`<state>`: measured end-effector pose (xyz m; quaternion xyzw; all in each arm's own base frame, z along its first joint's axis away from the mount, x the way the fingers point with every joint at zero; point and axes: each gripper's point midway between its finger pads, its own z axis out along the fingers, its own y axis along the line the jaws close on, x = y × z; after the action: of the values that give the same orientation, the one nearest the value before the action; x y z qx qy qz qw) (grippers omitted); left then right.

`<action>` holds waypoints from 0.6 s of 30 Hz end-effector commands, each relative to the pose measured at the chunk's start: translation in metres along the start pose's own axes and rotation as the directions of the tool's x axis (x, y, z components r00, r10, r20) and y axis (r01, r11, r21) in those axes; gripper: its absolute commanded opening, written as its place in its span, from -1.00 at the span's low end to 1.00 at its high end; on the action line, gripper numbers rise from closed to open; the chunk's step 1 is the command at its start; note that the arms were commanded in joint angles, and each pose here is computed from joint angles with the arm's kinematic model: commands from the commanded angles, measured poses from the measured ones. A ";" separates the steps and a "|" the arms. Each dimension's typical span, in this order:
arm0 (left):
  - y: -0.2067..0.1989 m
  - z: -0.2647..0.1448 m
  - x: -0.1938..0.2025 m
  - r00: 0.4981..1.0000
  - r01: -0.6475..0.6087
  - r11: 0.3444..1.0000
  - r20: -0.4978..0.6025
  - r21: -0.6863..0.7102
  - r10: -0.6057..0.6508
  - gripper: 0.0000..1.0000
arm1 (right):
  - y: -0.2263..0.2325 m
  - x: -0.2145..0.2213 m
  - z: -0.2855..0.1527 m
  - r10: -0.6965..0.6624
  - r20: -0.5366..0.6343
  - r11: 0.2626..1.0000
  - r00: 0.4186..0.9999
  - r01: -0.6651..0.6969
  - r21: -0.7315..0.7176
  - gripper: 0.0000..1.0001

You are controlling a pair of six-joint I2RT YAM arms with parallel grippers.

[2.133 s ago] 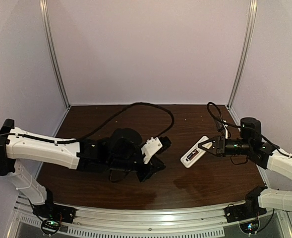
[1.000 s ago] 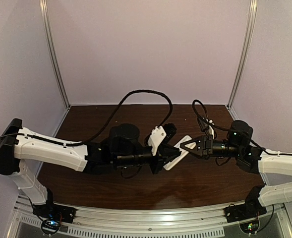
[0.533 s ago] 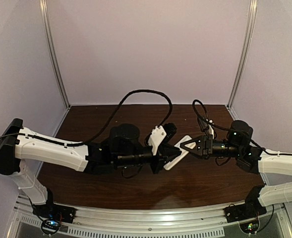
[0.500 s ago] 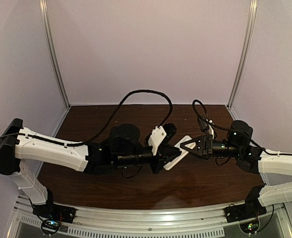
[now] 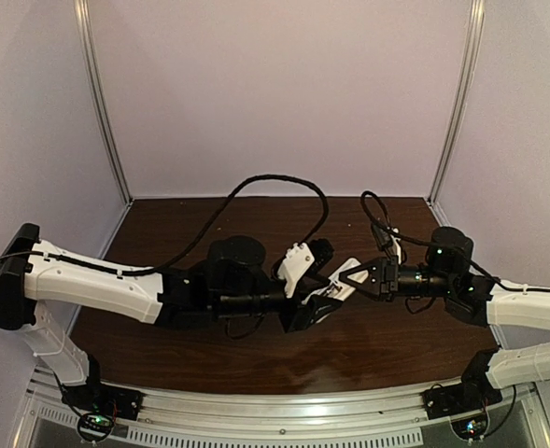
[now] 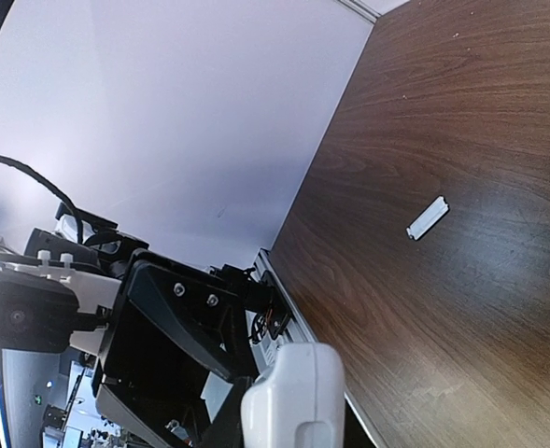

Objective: Load the batteries into the remote control
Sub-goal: Place the battery in the battery compartment.

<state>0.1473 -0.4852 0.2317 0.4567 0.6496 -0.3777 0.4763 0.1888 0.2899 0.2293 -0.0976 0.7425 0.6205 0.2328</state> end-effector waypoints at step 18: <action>0.040 -0.032 0.011 0.851 0.517 0.856 -0.095 -0.017 -0.517 0.95 | 0.013 -0.009 0.005 -0.104 -0.016 0.995 0.995 0.104 0.008 -1.00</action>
<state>0.1905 -0.4386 0.2535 0.2993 0.7448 -0.4246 0.4189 0.1901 0.2912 0.2276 -0.1187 0.7524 0.6016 0.2406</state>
